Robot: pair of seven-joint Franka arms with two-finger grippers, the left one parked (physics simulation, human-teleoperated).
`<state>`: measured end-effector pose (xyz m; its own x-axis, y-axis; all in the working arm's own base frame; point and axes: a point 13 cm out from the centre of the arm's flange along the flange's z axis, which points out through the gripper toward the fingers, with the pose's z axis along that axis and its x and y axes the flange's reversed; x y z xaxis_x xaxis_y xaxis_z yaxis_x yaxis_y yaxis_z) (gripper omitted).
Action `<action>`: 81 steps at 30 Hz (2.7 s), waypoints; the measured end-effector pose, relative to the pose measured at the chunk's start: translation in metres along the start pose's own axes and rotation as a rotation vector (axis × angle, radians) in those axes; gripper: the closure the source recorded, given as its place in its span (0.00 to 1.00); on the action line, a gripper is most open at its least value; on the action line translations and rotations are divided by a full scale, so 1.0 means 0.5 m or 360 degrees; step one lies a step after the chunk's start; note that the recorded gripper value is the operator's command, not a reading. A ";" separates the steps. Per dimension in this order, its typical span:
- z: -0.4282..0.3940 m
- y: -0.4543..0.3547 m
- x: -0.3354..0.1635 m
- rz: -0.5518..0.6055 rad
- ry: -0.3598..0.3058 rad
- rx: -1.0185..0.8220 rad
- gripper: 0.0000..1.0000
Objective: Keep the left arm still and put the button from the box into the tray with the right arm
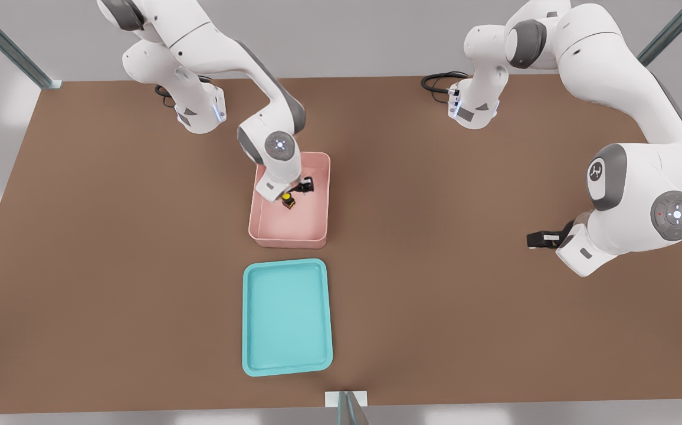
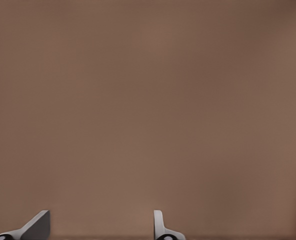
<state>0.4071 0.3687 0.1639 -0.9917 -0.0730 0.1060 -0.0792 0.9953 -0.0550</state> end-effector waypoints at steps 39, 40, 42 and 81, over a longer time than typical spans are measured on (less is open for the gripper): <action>0.187 -0.034 0.052 0.0013 -0.0142 -0.0090 0.53; 0.186 -0.034 0.050 0.0014 -0.0144 -0.0091 0.57; 0.183 -0.035 0.045 0.0018 -0.0148 -0.0095 0.57; -0.648 -0.724 -0.417 0.0389 -0.0284 -0.0149 0.00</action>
<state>0.6751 0.0441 0.4834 -0.9830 0.1673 -0.0758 0.1650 0.9857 0.0352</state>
